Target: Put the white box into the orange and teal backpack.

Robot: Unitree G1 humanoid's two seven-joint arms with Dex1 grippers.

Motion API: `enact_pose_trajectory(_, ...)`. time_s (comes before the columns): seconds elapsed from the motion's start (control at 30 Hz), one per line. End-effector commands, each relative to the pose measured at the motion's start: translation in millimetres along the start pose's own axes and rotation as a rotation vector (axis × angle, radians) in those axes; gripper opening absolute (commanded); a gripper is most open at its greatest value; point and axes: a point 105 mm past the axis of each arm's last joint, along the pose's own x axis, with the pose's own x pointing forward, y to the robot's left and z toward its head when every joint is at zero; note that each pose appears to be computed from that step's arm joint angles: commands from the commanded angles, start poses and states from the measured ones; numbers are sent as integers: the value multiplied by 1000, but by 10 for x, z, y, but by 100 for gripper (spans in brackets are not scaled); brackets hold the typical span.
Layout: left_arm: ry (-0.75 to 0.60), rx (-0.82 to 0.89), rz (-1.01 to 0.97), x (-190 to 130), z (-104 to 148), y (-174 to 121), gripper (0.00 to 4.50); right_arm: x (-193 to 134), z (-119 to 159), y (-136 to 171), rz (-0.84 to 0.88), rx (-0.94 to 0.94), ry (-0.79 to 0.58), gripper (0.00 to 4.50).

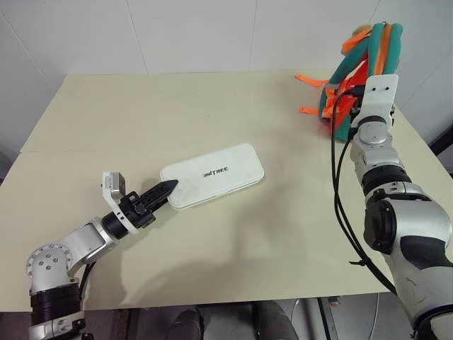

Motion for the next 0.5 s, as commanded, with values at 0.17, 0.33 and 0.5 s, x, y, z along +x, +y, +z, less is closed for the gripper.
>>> enact_pose_trajectory(0.17, -10, 34, -43, -17, 41, -128, 127, 29, 207, -23, -17, 35, -50, 37)
enact_pose_trajectory(0.33, -4, 38, -31, -33, 64, -110, 127, 34, 222, -46, -21, 38, -55, 22)
enact_pose_trajectory(0.5, -4, 47, -24, -35, 104, -106, 127, 41, 232, -77, -24, 92, -48, 22)
